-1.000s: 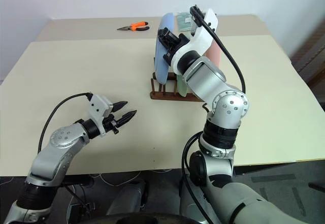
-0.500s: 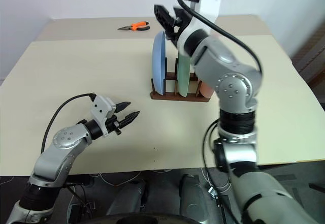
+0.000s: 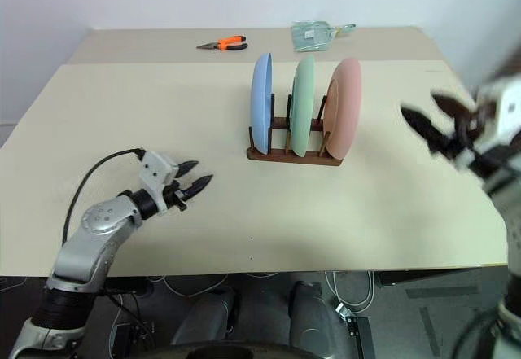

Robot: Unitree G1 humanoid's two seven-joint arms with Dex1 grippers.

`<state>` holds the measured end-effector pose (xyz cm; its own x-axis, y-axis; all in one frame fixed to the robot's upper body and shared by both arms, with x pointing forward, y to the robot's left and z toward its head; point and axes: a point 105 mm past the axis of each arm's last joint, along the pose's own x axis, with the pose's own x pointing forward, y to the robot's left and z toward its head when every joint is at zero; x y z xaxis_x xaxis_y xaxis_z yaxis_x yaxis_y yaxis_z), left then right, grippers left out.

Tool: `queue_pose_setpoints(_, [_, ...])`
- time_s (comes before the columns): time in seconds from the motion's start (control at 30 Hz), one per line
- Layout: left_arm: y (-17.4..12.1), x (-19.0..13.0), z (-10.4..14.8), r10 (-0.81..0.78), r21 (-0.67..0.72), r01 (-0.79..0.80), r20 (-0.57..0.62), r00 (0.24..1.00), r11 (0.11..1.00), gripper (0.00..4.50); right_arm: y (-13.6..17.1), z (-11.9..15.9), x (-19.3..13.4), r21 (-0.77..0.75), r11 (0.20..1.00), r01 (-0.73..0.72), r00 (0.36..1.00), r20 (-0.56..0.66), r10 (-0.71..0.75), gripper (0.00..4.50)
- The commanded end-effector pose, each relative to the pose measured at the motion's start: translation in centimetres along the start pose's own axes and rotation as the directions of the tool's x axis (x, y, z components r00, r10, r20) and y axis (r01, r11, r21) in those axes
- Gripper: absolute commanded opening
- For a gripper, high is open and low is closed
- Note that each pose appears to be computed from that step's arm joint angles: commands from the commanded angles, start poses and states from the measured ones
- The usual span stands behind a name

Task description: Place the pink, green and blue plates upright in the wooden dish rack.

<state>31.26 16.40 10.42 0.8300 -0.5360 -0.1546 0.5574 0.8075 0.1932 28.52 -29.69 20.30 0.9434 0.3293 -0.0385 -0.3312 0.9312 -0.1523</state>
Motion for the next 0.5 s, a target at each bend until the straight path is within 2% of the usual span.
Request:
queue_pose_setpoints(0.03, [2.2, -0.9, 0.3, 0.094, 0.028, -0.095, 0.027, 0.995, 0.995, 2.47, 0.3, -1.9, -0.7, -0.058, 0.998, -0.026, 0.999, -0.044, 0.023, 2.96])
queue_pose_setpoints(0.3, [3.7, -2.5, -0.3, 0.162, 0.021, -0.162, 0.023, 0.987, 0.987, 2.47, 0.7, -5.3, 0.7, -0.094, 0.994, -0.061, 0.993, -0.107, 0.051, 2.96])
queue_pose_setpoints(0.5, [4.1, -2.9, -0.4, 0.196, 0.025, -0.196, 0.023, 0.980, 0.980, 2.47, 1.3, -5.5, 2.2, -0.117, 0.990, -0.082, 0.993, -0.097, 0.071, 2.96])
